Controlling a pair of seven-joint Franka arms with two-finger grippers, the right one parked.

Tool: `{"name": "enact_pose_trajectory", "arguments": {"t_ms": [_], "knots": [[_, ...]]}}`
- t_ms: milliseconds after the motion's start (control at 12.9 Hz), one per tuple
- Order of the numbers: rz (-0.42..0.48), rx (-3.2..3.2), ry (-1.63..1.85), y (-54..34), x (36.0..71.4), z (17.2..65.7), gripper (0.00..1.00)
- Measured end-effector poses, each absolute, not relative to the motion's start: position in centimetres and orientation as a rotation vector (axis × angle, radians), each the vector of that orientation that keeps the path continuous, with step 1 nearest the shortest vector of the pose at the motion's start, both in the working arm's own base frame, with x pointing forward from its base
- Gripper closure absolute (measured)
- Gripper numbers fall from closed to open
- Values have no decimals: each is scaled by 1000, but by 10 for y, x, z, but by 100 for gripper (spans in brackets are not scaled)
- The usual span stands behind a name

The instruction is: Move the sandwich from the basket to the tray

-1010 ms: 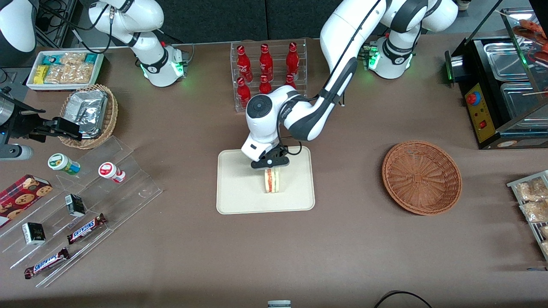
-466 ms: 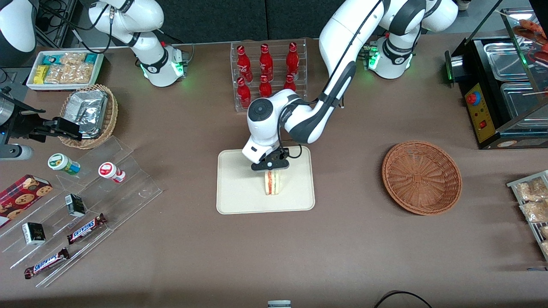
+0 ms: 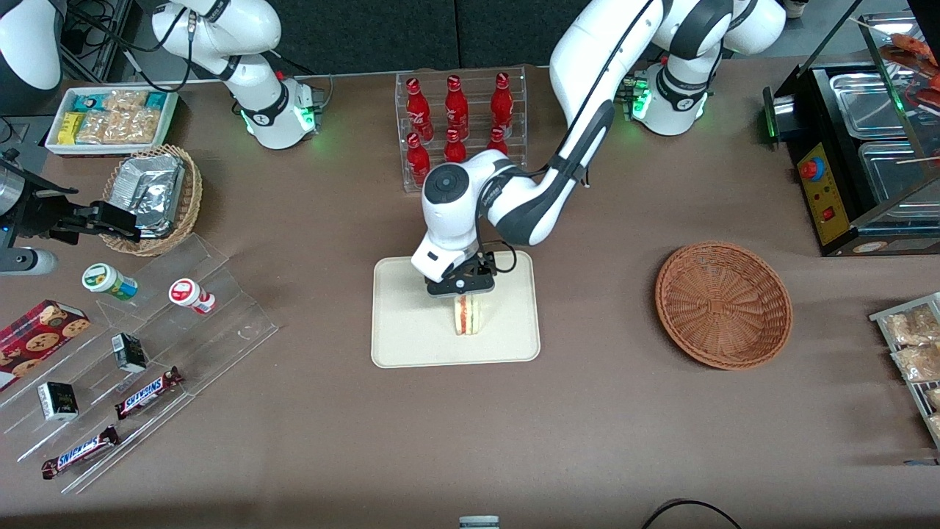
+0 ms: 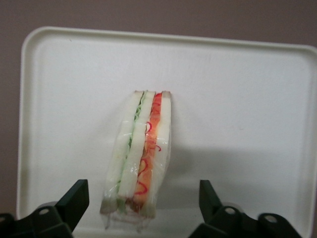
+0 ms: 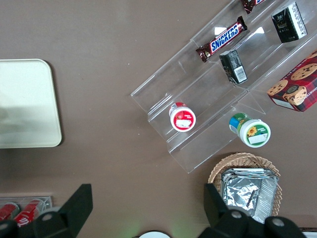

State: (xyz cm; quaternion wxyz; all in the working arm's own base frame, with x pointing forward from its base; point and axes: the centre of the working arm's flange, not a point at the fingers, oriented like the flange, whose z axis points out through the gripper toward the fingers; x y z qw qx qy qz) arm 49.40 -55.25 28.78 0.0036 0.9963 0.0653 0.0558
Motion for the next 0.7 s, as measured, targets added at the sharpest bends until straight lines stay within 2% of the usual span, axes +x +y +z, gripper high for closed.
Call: {"name": "enact_pose_trajectory", "arguments": {"t_ms": [311,466,699], "knots": [[257,3055,381,-523,514,424,0],[296,3026,488,-479,528,495,0],[298,3023,694,-387,544,578,0]]}}
